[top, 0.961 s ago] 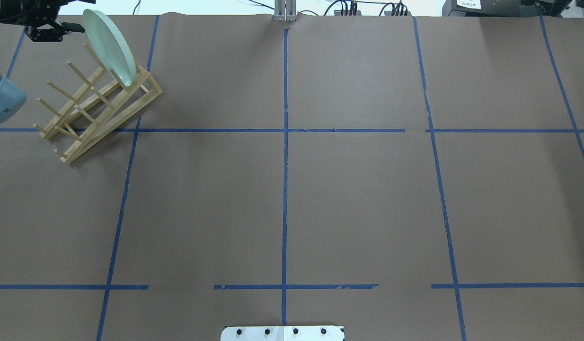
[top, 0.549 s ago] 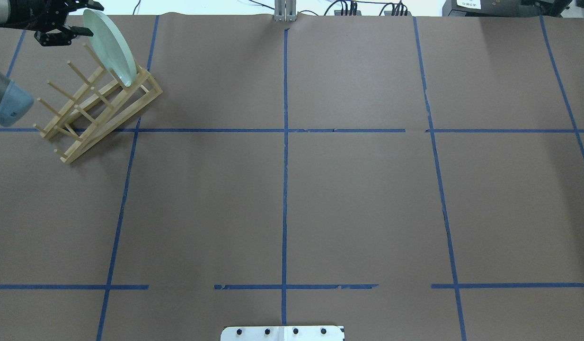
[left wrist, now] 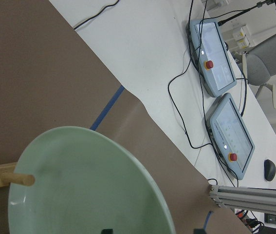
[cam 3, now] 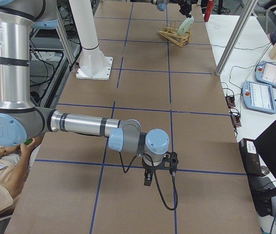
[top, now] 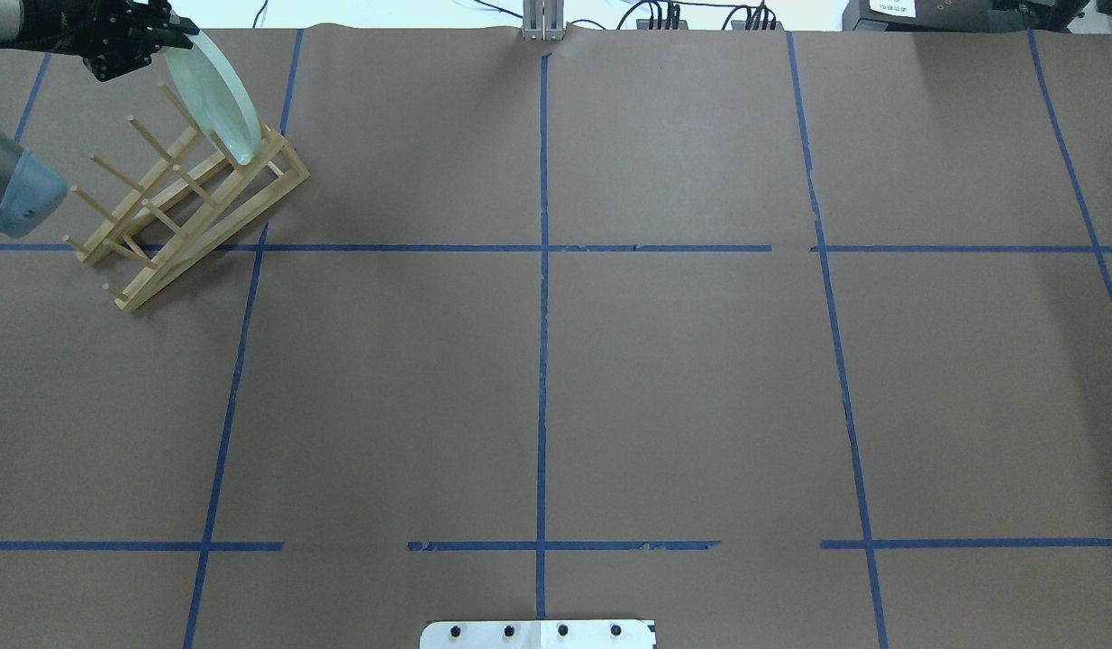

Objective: Place plate on table
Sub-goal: 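Close the left gripper on the green plate's rim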

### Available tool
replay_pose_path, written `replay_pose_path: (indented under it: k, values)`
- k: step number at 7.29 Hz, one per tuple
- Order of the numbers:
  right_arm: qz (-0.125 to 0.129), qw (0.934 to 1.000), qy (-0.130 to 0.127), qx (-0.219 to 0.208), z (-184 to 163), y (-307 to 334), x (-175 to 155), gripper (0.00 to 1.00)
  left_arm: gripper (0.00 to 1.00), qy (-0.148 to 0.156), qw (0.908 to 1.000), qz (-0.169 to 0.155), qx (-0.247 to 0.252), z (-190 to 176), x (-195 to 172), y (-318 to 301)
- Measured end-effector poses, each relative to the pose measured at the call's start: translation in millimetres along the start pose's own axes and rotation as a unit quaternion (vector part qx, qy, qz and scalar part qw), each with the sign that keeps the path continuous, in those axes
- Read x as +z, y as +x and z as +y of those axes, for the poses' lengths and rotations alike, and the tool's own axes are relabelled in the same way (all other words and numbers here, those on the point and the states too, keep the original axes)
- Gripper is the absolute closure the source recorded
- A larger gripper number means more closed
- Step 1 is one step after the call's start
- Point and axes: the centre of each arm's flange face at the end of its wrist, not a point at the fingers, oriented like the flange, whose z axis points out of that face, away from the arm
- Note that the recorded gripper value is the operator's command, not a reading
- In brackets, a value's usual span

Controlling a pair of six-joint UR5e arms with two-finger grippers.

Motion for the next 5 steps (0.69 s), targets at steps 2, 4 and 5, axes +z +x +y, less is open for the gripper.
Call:
replay_pose_path:
  k: [2,4,5]
  values:
    - [0.0,1.0,0.0,0.0,0.0,0.0,0.0,0.0,1.0,-0.002,1.0,0.002,0.002,2.1,-0.7,2.7]
    - [0.0,1.0,0.0,0.0,0.0,0.0,0.0,0.0,1.0,-0.005,0.9999,0.01,0.005,6.5,-5.2,11.5]
    - [0.0,1.0,0.0,0.0,0.0,0.0,0.0,0.0,1.0,-0.007,0.9998,0.016,0.007,9.6,-8.7,16.8]
